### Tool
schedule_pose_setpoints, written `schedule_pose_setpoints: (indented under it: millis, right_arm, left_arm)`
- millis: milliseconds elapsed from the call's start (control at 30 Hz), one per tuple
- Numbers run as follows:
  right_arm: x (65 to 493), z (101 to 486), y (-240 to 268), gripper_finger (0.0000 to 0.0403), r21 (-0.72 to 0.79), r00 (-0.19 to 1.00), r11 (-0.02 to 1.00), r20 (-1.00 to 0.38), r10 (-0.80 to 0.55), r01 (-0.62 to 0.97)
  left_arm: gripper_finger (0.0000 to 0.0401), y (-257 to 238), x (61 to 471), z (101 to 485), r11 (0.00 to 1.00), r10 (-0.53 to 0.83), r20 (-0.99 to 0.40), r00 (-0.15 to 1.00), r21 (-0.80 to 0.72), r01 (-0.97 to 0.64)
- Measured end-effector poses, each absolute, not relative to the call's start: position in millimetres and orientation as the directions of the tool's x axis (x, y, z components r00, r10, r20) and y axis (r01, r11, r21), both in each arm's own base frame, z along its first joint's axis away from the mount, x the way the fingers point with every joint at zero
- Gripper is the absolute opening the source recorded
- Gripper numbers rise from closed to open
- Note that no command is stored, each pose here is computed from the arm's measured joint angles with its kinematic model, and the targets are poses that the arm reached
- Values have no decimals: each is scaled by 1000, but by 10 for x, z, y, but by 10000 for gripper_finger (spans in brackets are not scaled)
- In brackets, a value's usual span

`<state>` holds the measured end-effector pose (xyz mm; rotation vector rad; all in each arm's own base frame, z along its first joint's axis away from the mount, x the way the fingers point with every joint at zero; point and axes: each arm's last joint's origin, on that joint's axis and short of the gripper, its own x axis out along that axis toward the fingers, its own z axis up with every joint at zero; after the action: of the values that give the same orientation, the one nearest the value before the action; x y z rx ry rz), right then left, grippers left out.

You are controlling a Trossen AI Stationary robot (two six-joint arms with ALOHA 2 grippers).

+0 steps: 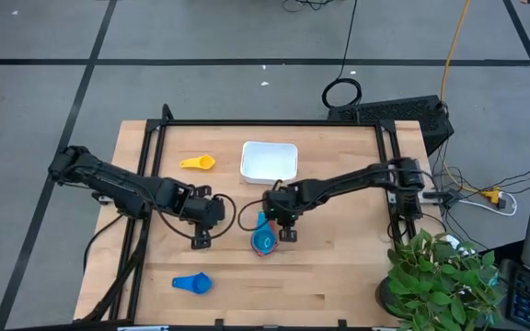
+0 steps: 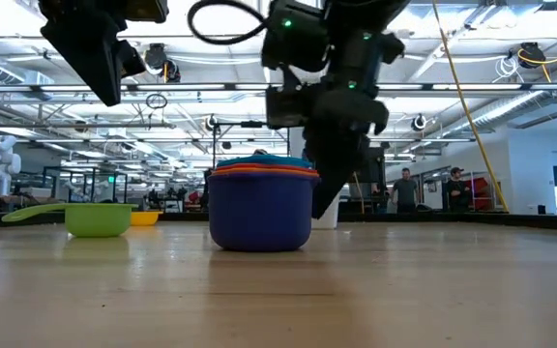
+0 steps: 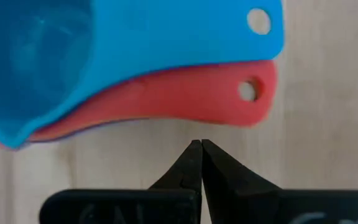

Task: Nest measuring cups in basket
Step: Adjust the stacked measuring cups, then stack the green measuring cup on top of the blue measuring cup

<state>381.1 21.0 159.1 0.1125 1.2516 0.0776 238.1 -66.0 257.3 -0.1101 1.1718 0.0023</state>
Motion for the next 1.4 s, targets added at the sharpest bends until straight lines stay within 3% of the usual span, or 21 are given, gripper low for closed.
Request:
schedule_pose_setpoints:
  millis: [200,500,800,1033,1267,1400]
  right_arm:
    - [3962,1578,155,0,118,309,993,-944,115,-9]
    - [4081,1645,43,0,126,413,992,-904,109,12]
    - [4221,1639,115,0,217,520,976,-830,202,-32]
    - [4222,1642,209,0,234,518,970,-824,230,-60]
    - [3948,1920,125,0,26,418,999,-909,6,41]
    - [3710,2278,144,0,-21,481,997,-875,-55,76]
  left_arm:
    - [26,-655,2390,2576,994,-56,-916,396,-88,-62]
    - [26,-655,2383,2573,993,-55,-919,390,-93,-79]
    - [26,-630,2291,2538,993,-30,-955,294,-61,-100]
    - [26,-617,2244,2525,993,-17,-969,246,-45,-109]
    - [27,-579,2168,2509,988,51,-983,175,25,-150]
    - [33,-560,2134,2480,989,92,-985,148,73,-130]
